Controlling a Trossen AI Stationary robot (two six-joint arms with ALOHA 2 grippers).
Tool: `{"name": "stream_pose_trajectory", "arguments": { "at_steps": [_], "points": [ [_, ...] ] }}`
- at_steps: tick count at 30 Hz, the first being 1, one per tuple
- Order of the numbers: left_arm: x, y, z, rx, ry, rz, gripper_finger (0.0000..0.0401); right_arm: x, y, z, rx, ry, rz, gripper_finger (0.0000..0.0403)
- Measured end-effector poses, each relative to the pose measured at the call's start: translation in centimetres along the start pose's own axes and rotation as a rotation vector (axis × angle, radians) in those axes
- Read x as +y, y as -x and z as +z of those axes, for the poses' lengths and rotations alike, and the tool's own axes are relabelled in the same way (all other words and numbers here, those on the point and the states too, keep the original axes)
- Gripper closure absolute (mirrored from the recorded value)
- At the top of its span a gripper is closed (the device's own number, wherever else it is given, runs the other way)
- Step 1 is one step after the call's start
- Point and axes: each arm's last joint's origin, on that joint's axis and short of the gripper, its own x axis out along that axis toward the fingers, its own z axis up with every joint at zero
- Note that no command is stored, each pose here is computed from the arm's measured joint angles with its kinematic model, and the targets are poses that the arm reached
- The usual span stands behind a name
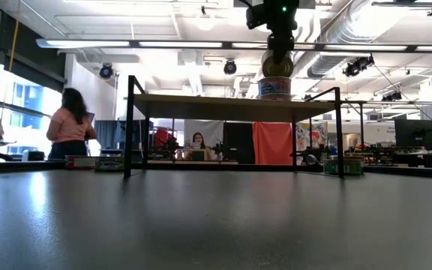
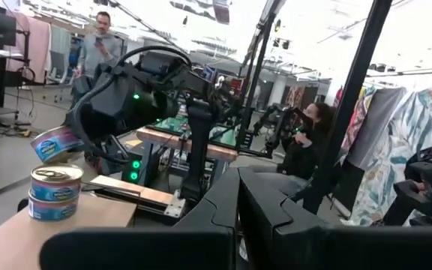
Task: Stack canned seafood by type on shelf
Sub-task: Stack the blue and pink tuna can on top of the blue and pink tuna can on the shelf
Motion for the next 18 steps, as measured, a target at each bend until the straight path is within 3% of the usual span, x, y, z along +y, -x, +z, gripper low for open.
{"name": "stream_pose_trajectory", "arguments": {
  "at_steps": [12,18],
  "points": [
    [-0.11,-0.15,-0.16,0.007,-0.007,0.003,0.0401,0.58,0.11,0.16,-0.003,0.012,-0.037,0.0228],
    [-0.09,-0.15,-0.31,0.019,-0.017,0.005,0.0401,0.63,0.15,0.18,-0.006,-0.013,-0.031,0.0156]
  ]
}}
